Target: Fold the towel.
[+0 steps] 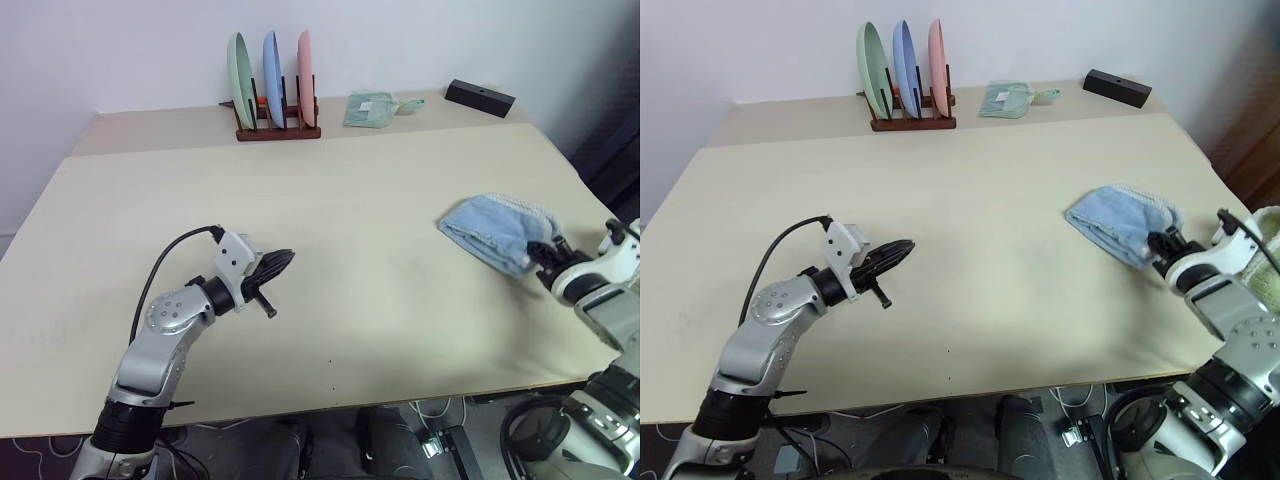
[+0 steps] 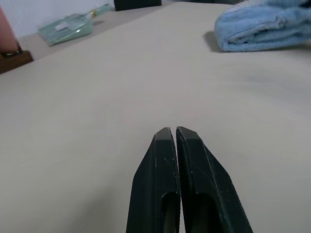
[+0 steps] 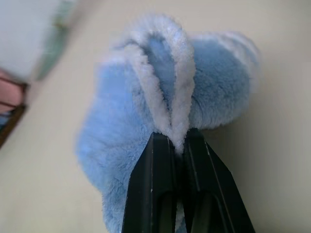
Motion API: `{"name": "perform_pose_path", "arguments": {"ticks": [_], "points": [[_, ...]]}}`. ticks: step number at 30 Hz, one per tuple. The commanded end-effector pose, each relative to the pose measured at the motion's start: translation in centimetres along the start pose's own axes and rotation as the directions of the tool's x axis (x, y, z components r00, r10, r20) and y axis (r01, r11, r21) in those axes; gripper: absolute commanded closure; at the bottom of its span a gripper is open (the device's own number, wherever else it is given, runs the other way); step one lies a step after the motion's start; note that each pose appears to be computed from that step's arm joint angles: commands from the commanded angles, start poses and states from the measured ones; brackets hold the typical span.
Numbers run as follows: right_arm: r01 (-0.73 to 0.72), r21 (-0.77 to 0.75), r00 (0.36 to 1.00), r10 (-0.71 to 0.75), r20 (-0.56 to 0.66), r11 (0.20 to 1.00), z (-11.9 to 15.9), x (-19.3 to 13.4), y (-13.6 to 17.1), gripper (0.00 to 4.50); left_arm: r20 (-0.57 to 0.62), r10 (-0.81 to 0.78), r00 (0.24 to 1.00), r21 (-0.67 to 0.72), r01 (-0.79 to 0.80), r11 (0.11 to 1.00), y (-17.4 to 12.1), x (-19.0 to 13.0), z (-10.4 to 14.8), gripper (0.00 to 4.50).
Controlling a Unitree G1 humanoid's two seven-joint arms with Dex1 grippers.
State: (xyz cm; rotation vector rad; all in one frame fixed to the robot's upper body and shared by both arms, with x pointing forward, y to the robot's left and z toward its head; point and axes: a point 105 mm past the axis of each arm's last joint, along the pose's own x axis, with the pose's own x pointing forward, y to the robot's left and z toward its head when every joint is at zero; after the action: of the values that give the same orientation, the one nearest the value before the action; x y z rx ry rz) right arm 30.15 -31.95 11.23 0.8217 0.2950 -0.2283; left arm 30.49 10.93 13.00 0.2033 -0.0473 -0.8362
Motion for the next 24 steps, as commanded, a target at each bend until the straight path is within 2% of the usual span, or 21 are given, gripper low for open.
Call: {"name": "perform_pose_path", "arguments": {"ticks": [1, 2, 5, 6, 9, 12, 14, 15, 18, 20, 22, 24], "points": [[0.022, -0.055, 0.998, -0.019, 0.054, 0.998, 0.6, -1.3, 0.5, 3.77, 0.038, -0.032, 0.999, 0.041, 0.031, 0.999, -0.1, 0.6, 1.1, 4.39], [0.026, -0.056, 0.997, -0.022, 0.069, 0.998, 0.9, -1.5, 0.4, 3.52, 0.038, -0.038, 0.999, 0.04, 0.036, 0.999, -0.2, 0.8, 1.1, 4.39], [0.027, -0.085, 0.995, -0.018, 0.101, 0.996, 1.4, -1.9, 0.7, 2.13, 0.037, -0.052, 0.998, 0.035, 0.051, 0.998, -0.1, 0.7, 0.9, 4.39], [0.034, -0.107, 0.993, -0.022, 0.112, 0.994, 1.9, -1.9, 0.6, 1.48, 0.038, -0.055, 0.998, 0.035, 0.053, 0.998, -0.3, 1.0, 0.9, 4.39], [0.073, -0.325, 0.977, -0.002, 0.215, 0.943, 4.3, -2.5, 2.2, 0.07, 0.039, -0.047, 0.998, 0.036, 0.045, 0.998, 0.0, 1.2, 0.9, 4.39], [0.125, -0.541, 0.945, 0.066, 0.32, 0.832, 6.8, -3.2, 4.0, 0.07, 0.036, 0.002, 0.999, 0.038, -0.003, 0.999, 0.9, 0.8, 0.7, 4.39], [0.156, -0.667, 0.923, 0.132, 0.36, 0.729, 7.8, -3.4, 5.3, 0.07, 0.022, 0.065, 0.998, 0.043, -0.066, 0.997, 2.2, 0.3, 0.3, 4.39], [0.134, -0.747, 0.917, 0.204, 0.343, 0.651, 7.4, -3.3, 6.9, 0.07, 0.017, 0.123, 0.992, 0.047, -0.123, 0.991, 3.3, -0.2, 0.1, 4.39], [-0.034, -0.897, 0.906, 0.393, 0.159, 0.441, 4.2, -2.6, 10.6, 0.07, -0.025, 0.281, 0.959, 0.084, -0.278, 0.957, 6.2, -1.6, -0.9, 4.39], [-0.215, -0.933, 0.868, 0.494, -0.047, 0.29, 0.2, -2.3, 12.4, 0.07, -0.047, 0.357, 0.933, 0.113, -0.35, 0.93, 7.4, -2.7, -1.5, 4.39], [-0.336, -0.912, 0.815, 0.558, -0.156, 0.235, -2.1, -1.9, 13.5, 0.07, -0.046, 0.405, 0.913, 0.118, -0.398, 0.91, 8.2, -3.8, -1.6, 4.39], [-0.398, -0.891, 0.781, 0.591, -0.202, 0.221, -2.9, -1.4, 14.0, 0.07, -0.042, 0.425, 0.904, 0.117, -0.418, 0.901, 8.3, -4.2, -1.6, 4.39]]}}
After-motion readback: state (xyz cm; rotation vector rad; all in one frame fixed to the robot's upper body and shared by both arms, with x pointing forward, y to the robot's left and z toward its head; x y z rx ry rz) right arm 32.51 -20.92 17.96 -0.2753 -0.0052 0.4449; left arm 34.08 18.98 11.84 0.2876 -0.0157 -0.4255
